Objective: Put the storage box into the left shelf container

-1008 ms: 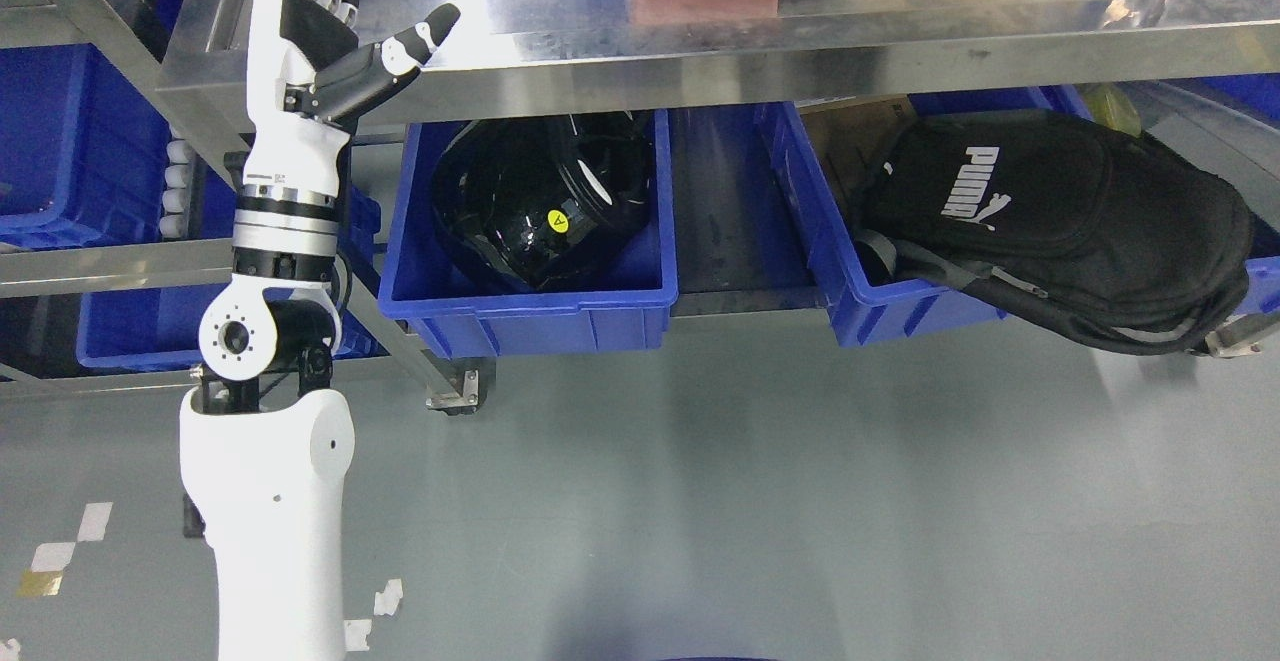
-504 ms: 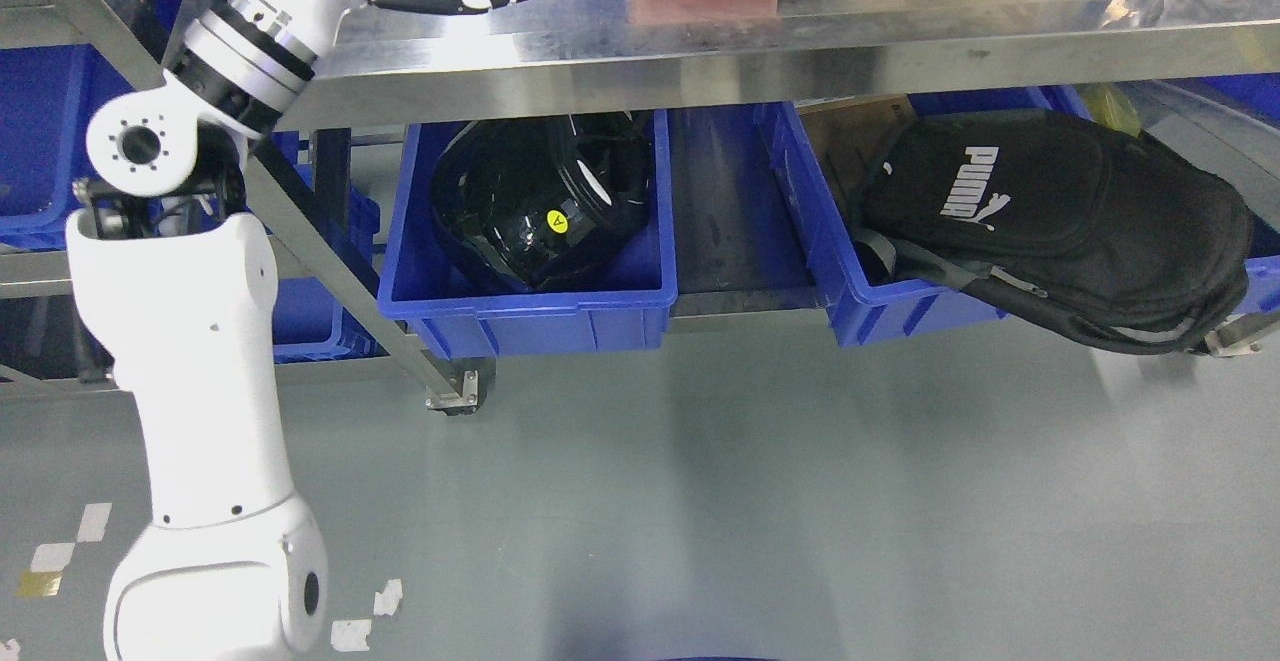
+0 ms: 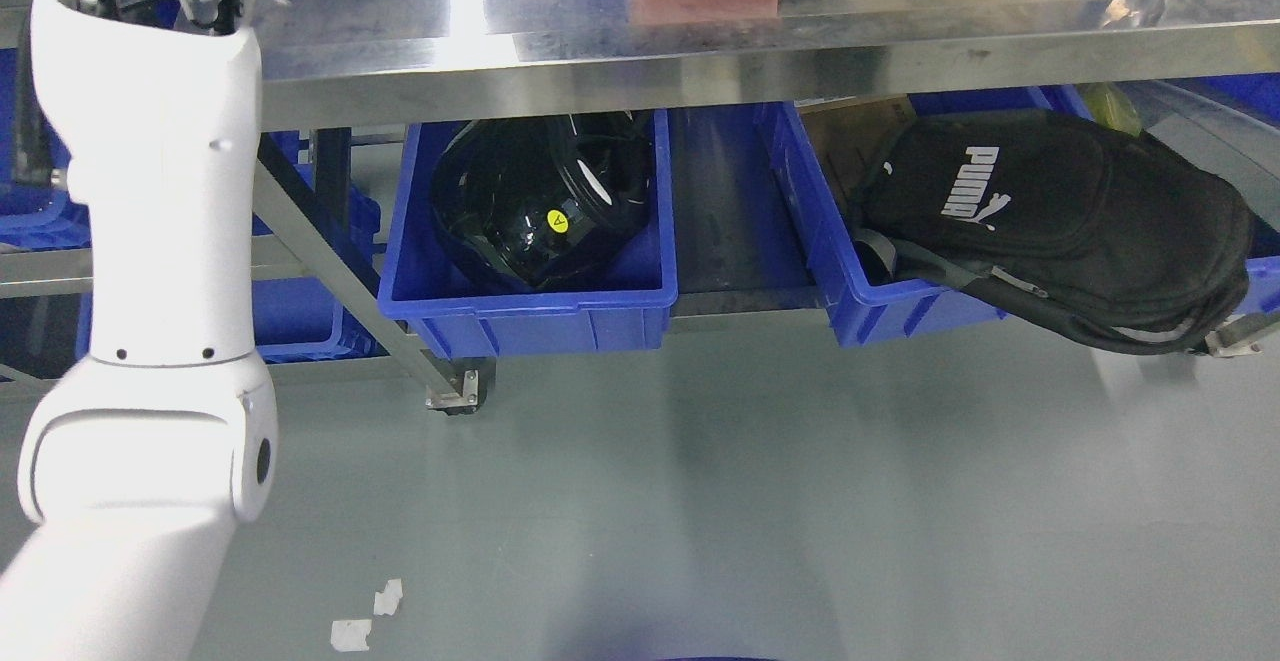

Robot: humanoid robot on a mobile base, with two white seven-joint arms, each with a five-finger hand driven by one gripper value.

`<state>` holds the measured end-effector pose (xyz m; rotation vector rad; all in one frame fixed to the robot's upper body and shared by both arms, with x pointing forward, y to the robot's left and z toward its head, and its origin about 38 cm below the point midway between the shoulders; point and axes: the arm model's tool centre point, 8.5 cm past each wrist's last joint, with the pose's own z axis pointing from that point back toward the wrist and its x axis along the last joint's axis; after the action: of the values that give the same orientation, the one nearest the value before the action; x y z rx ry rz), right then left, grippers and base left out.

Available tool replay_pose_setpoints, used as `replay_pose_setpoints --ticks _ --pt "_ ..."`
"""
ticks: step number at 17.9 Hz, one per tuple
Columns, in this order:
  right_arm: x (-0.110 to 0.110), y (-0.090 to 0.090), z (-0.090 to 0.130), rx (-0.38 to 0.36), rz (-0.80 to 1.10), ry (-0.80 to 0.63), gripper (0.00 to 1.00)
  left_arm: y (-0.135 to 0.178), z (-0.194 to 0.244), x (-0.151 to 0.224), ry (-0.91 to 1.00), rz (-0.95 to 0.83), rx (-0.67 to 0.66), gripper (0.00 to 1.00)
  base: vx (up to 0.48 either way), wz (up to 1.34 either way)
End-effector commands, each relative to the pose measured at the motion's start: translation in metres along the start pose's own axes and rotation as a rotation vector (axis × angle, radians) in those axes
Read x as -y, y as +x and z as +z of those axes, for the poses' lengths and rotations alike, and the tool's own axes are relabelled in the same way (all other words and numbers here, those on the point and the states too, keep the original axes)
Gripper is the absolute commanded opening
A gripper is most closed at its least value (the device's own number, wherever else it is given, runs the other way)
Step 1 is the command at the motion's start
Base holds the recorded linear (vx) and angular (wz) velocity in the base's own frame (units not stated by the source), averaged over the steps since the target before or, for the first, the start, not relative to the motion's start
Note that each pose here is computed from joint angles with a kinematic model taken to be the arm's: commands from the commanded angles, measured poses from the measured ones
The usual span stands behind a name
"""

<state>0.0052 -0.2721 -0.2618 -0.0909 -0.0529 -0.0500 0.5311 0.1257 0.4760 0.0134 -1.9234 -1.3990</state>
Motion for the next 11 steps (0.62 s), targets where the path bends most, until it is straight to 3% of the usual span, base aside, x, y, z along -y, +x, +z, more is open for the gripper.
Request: replay_pose_setpoints --ticks 1,11 --pt "0.011 0.009 -0.001 0.021 -0.021 -0.017 1.00 -0.054 -0.052 0.054 -0.300 0.000 -0.276 1.00 0.000 0.00" --pt "0.011 0.010 -0.001 0.023 -0.021 -0.019 1.00 -0.068 -0.056 0.052 -0.326 -0.038 -0.381 0.99 0.000 0.00"
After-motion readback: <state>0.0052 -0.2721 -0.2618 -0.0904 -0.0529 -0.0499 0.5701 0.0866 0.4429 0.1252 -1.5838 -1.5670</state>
